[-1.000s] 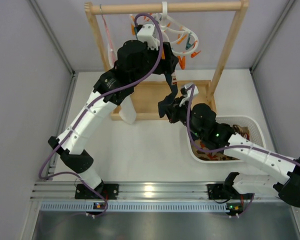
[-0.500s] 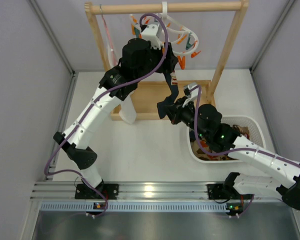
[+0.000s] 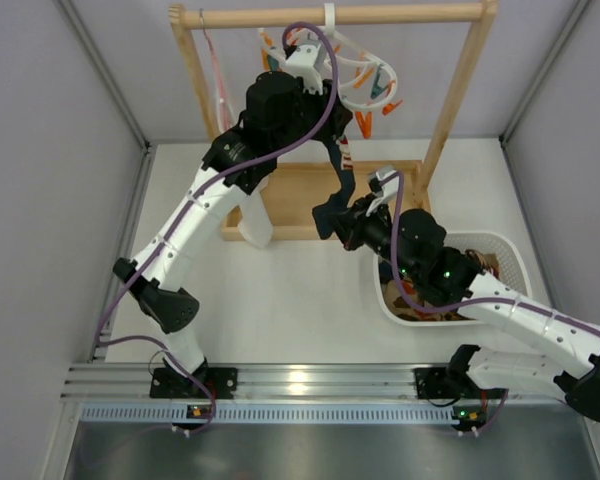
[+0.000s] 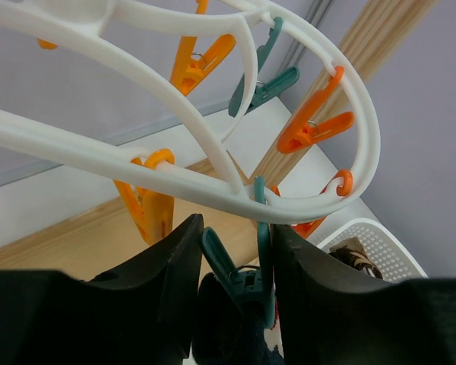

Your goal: Remove the socks clipped to the hanger

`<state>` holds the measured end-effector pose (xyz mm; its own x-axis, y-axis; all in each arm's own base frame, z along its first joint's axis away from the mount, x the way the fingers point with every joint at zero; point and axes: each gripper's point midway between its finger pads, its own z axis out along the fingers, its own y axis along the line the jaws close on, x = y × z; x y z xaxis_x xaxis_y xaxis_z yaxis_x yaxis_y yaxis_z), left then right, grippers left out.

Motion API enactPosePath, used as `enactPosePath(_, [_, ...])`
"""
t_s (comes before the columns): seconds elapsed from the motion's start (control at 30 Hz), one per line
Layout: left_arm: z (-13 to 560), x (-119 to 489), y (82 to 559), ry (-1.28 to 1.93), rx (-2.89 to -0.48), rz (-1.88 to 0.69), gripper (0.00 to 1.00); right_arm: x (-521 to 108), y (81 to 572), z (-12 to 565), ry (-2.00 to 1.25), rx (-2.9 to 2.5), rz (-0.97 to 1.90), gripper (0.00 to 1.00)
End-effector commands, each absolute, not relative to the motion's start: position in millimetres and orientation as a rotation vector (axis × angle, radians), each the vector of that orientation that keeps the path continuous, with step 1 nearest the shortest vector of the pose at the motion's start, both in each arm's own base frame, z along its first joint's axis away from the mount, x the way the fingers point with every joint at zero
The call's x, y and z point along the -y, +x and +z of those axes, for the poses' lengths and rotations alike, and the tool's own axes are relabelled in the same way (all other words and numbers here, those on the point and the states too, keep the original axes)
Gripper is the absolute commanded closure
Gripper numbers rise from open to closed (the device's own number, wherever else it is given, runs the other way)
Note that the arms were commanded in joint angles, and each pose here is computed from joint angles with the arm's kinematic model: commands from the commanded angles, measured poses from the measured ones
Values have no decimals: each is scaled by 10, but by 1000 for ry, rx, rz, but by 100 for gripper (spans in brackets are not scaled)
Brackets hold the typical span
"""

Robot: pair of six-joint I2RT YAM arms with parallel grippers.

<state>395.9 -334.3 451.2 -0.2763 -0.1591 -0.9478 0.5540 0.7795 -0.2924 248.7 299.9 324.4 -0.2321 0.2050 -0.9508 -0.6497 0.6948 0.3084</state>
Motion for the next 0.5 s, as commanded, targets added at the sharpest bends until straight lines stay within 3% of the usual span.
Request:
enactPosePath(0.0, [4808, 3382, 3969, 318, -1624, -749, 58, -2960, 2404, 3304, -376, -1601, 851, 100])
enactPosePath(0.07, [4800, 3388, 3976, 318, -1626, -748, 66, -2923, 2395, 3268, -368, -1605, 846, 100])
enactPosePath(0.17, [4778, 3388, 3993, 313, -1631, -743, 71, -2853, 2384, 3203, -354, -1619, 828, 100])
enactPosePath(0.23, [4774, 3380, 4004, 307, -1631, -737, 82, -2771, 2359, 3219, -331, -1611, 822, 100])
enactPosePath(0.33, [4772, 3373, 4004, 299, -1635, -738, 87, -2650, 2329, 3101, -304, -1625, 802, 100])
enactPosePath(0.4, [4797, 3362, 3981, 298, -1631, -744, 84, -2581, 2314, 3082, -295, -1634, 783, 100])
enactPosePath(0.43, [4765, 3368, 3981, 297, -1639, -746, 66, -2525, 2296, 3094, -289, -1635, 771, 100])
enactPosePath(0.47, [4792, 3350, 3950, 291, -1637, -755, 61, -2471, 2291, 3120, -275, -1636, 759, 100])
